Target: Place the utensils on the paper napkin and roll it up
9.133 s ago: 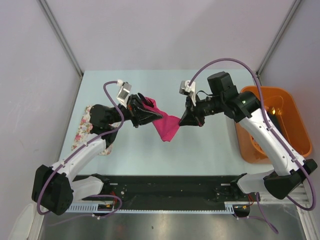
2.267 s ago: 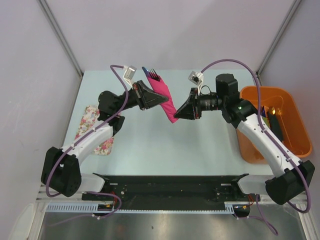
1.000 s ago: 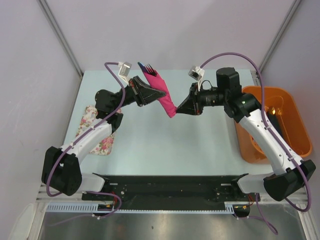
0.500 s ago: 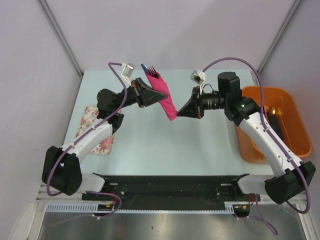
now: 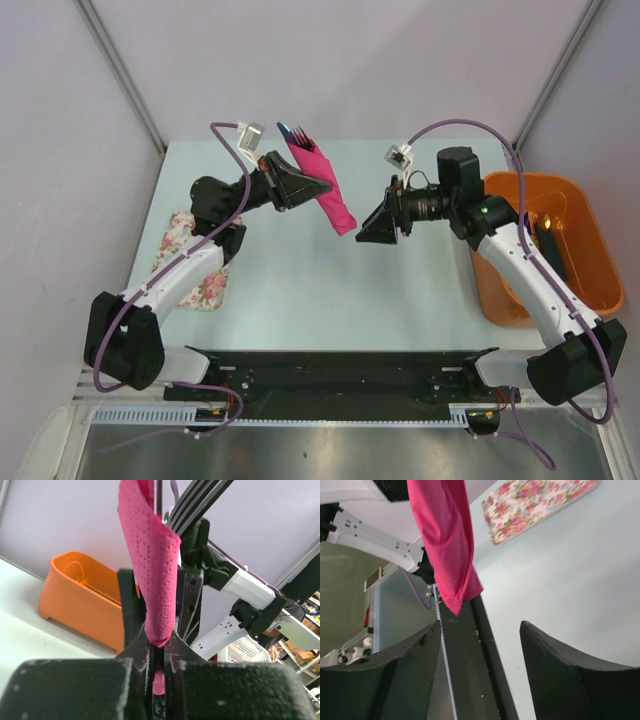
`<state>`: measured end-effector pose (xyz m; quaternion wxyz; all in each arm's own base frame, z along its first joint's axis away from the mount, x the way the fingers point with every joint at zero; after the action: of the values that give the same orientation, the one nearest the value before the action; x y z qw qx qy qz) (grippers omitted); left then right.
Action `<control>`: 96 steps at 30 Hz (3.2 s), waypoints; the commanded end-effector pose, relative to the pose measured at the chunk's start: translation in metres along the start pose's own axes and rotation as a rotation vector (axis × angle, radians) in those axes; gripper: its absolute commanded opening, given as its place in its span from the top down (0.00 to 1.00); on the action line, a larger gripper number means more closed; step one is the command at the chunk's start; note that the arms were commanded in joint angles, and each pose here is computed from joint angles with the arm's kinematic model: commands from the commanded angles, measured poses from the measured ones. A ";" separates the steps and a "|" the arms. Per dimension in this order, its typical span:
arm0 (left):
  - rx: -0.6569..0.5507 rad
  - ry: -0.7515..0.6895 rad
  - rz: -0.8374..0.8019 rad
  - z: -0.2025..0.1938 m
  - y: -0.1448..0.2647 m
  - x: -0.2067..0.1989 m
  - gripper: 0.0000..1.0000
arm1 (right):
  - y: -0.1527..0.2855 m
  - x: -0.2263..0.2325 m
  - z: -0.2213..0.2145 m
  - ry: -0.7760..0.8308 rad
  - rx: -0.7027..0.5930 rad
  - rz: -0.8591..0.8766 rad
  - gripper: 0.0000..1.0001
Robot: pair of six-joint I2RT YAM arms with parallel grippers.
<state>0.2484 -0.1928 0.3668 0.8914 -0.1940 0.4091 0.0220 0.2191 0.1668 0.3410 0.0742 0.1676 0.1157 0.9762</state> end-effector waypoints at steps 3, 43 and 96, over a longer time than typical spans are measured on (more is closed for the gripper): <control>-0.019 -0.108 -0.104 0.000 -0.006 -0.031 1.00 | 0.013 0.003 0.048 0.141 -0.085 -0.095 0.27; -0.004 -0.090 -0.132 -0.004 -0.023 -0.031 1.00 | -0.023 0.020 0.064 0.095 -0.189 0.010 0.43; 0.172 -0.324 0.181 -0.028 0.014 0.024 0.09 | 0.254 -0.026 -0.053 -0.259 0.028 -0.722 1.00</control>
<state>0.2442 -0.1946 0.3254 0.9406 -0.0862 0.3127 0.1000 0.2284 -0.0754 0.3483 0.4398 0.2215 0.1603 0.8554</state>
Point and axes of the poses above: each gripper's point midway between its finger pads, its own y axis back along the fingers, its own x axis along the line the jaws close on, z = x × y, the point moved 10 cm from there along y, back along the fingers, and after that the axes turned 15 degrees about y, right-handed, at the moved point
